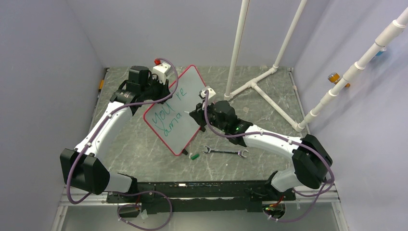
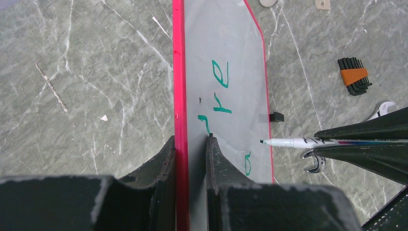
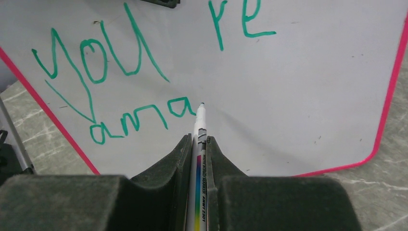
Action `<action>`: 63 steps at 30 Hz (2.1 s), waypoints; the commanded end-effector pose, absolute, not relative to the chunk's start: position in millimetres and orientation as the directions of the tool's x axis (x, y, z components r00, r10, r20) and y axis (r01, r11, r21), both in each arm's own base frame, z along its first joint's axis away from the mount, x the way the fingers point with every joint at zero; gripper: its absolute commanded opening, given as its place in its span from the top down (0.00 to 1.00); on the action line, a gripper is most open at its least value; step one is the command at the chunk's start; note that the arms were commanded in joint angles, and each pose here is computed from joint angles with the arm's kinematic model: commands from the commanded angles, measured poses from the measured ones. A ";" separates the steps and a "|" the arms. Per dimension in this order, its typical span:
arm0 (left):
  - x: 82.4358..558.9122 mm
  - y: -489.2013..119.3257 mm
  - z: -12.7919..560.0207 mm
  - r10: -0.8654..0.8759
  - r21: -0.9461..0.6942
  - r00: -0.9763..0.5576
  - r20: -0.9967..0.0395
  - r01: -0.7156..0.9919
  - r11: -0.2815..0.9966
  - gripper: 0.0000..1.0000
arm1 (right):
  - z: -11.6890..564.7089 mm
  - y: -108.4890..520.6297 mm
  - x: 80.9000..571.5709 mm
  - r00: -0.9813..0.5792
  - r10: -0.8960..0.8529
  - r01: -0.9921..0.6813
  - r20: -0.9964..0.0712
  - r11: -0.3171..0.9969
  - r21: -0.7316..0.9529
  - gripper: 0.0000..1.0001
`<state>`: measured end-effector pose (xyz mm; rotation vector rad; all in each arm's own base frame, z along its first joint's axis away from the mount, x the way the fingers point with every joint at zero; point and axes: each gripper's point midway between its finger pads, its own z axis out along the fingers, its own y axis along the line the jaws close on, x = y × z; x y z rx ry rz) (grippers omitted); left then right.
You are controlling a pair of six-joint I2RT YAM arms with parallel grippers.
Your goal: Write a sentence on the whiteboard
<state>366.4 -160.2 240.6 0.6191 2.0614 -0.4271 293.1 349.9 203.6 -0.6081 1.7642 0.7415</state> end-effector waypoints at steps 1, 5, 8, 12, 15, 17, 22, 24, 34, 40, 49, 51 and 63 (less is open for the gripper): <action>365.7 -117.1 203.6 0.469 0.147 -0.497 -0.730 0.557 0.818 1.00 | 238.0 367.0 294.3 -0.247 0.042 -0.756 -0.968 0.617 0.220 1.00; 366.1 -116.9 203.2 0.471 0.149 -0.497 -0.729 0.557 0.817 1.00 | 236.5 370.1 295.5 -0.253 0.045 -0.758 -0.967 0.612 0.226 1.00; 365.6 -117.0 203.4 0.470 0.148 -0.496 -0.730 0.557 0.817 1.00 | 235.1 372.3 296.3 -0.254 0.043 -0.760 -0.966 0.609 0.227 1.00; 365.1 -116.6 202.9 0.470 0.148 -0.497 -0.729 0.556 0.818 1.00 | 232.5 373.8 299.3 -0.255 0.042 -0.757 -0.966 0.613 0.226 1.00; 365.2 -116.7 202.9 0.471 0.148 -0.496 -0.729 0.557 0.817 1.00 | 229.5 375.5 301.1 -0.259 0.039 -0.756 -0.965 0.614 0.227 1.00; 365.3 -116.9 202.6 0.470 0.147 -0.497 -0.729 0.557 0.817 1.00 | 227.7 375.2 303.3 -0.258 0.037 -0.752 -0.965 0.620 0.225 1.00; 364.9 -116.8 202.5 0.471 0.147 -0.498 -0.729 0.557 0.817 1.00 | 221.3 369.9 310.6 -0.267 0.037 -0.732 -0.963 0.642 0.227 1.00; 365.2 -116.8 202.0 0.471 0.147 -0.498 -0.728 0.558 0.817 1.00 | 220.2 367.2 313.7 -0.268 0.037 -0.725 -0.963 0.650 0.226 1.00; 365.1 -116.9 202.4 0.471 0.147 -0.497 -0.728 0.558 0.817 1.00 | 223.0 357.2 327.1 -0.263 0.045 -0.703 -0.964 0.676 0.223 1.00; 365.0 -116.5 202.1 0.472 0.149 -0.499 -0.727 0.557 0.817 1.00 | 219.1 359.9 319.0 -0.282 0.039 -0.726 -0.959 0.645 0.240 1.00; 365.1 -116.4 202.7 0.472 0.149 -0.498 -0.727 0.556 0.818 1.00 | 205.6 360.2 306.6 -0.327 0.029 -0.736 -0.945 0.619 0.274 1.00; 364.6 -116.8 202.6 0.472 0.149 -0.498 -0.728 0.557 0.817 1.00 | 202.4 360.0 304.6 -0.336 0.028 -0.735 -0.941 0.618 0.281 1.00; 364.6 -117.0 202.7 0.472 0.148 -0.498 -0.727 0.558 0.817 1.00 | 185.4 363.6 286.3 -0.376 0.009 -0.741 -0.927 0.597 0.306 1.00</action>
